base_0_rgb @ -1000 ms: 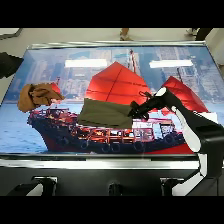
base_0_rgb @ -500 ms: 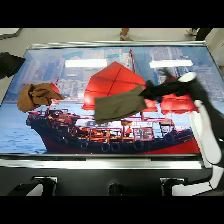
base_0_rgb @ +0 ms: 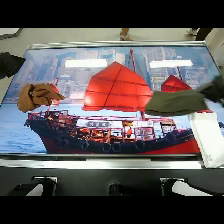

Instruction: Fold the shirts.

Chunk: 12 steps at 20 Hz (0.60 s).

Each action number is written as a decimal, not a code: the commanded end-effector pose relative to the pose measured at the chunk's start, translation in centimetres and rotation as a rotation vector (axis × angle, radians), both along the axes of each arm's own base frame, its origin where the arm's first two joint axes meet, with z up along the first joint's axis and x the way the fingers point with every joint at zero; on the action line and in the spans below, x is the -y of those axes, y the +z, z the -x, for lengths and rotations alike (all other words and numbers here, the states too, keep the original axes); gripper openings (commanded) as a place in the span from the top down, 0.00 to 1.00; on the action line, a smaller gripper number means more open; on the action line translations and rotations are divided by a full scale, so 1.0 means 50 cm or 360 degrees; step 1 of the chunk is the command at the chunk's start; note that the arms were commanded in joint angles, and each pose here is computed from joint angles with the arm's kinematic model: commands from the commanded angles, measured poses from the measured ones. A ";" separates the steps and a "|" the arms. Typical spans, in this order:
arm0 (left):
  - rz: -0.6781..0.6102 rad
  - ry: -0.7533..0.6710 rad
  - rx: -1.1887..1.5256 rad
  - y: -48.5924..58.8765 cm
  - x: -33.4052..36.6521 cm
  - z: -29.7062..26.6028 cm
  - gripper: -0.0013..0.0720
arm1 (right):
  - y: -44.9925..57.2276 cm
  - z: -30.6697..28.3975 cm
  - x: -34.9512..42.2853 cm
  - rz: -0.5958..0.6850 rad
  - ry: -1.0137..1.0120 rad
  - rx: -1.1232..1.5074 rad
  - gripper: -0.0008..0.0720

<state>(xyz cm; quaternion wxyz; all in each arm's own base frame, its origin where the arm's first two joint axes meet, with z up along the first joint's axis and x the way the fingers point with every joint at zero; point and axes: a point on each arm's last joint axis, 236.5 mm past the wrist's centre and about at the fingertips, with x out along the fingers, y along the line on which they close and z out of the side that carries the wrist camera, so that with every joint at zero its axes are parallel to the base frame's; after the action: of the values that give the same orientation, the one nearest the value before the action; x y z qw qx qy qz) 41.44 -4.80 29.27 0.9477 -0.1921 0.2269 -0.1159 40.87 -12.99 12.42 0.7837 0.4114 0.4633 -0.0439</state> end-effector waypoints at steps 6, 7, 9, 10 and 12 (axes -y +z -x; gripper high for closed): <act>0.0001 -0.0001 -0.0001 0.000 0.000 0.000 0.94 | 0.096 0.177 0.284 0.0077 -0.0829 0.0105 0.93; 0.0001 -0.0001 -0.0001 0.000 0.000 0.000 0.94 | 0.107 0.178 0.295 0.0054 -0.0881 0.0143 0.93; 0.0000 -0.0001 -0.0001 0.000 0.000 0.000 0.94 | 0.124 0.181 0.309 0.0007 -0.0957 0.0205 0.93; 0.0000 -0.0001 -0.0001 0.000 0.000 0.000 0.94 | 0.127 0.184 0.316 -0.0026 -0.1010 0.0210 0.93; -0.0001 -0.0002 -0.0001 0.000 0.001 0.000 0.94 | 0.132 0.193 0.332 -0.0077 -0.1099 0.0225 0.93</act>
<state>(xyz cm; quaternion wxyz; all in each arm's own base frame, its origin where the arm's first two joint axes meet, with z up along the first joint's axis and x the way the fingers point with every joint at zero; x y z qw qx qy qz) 41.44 -4.81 29.27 0.9476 -0.1922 0.2271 -0.1160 31.93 -28.09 18.11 0.7599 0.5309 0.2816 -0.2477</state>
